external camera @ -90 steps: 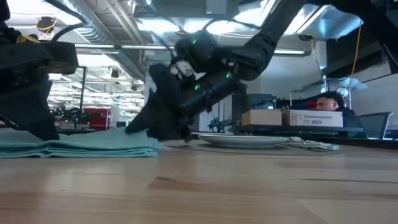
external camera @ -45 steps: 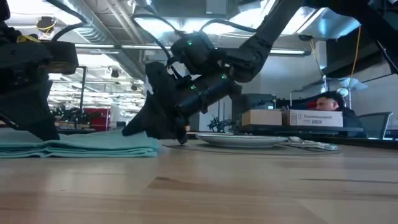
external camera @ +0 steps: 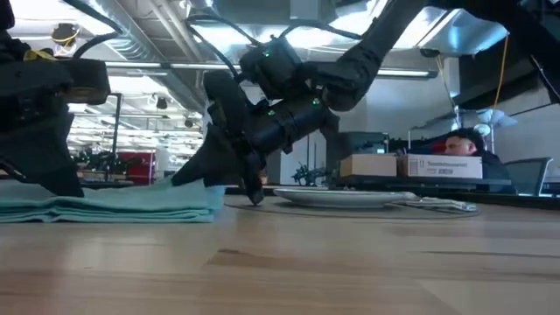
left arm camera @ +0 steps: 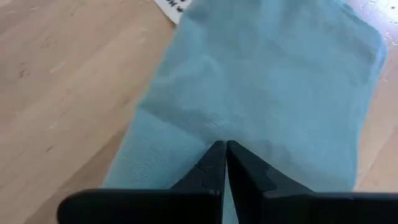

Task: Set table place
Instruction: Move the blue napkin to the top left of the table

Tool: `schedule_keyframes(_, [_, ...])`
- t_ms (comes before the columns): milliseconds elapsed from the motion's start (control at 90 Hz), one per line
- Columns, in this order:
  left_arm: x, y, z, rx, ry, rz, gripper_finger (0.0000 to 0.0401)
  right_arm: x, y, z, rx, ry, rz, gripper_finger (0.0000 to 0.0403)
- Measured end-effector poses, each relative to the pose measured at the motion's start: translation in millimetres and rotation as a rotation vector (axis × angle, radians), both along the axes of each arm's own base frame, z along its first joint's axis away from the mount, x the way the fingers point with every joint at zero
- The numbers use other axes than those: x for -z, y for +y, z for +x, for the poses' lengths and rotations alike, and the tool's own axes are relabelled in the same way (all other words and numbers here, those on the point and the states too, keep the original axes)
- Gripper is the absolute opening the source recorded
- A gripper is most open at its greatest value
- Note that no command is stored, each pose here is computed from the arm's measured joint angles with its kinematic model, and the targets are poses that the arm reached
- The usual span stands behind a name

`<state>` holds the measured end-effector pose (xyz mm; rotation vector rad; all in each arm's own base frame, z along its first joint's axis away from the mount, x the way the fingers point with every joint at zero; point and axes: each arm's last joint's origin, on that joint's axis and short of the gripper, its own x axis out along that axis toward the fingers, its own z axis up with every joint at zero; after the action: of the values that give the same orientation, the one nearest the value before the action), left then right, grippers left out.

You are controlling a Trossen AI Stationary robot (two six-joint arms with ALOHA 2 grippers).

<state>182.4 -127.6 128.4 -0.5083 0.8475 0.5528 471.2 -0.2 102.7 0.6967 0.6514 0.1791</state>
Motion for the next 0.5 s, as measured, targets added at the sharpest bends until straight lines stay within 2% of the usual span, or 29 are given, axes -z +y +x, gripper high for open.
schedule_keyframes(144, [0.0,0.1,0.0,0.001,0.001,0.001,0.0000,-14.5,1.2,8.8,-0.019,0.006,0.070,0.0001])
schedule_keyframes(378, [0.0,0.2,0.0,0.004,0.000,0.007,0.0000,-34.3,9.3,19.2,-0.055,0.060,0.083,0.0001])
schedule_keyframes(500, [0.0,0.2,0.0,0.015,0.004,0.015,0.0000,-33.6,16.3,16.7,-0.094,0.114,0.068,0.0001])
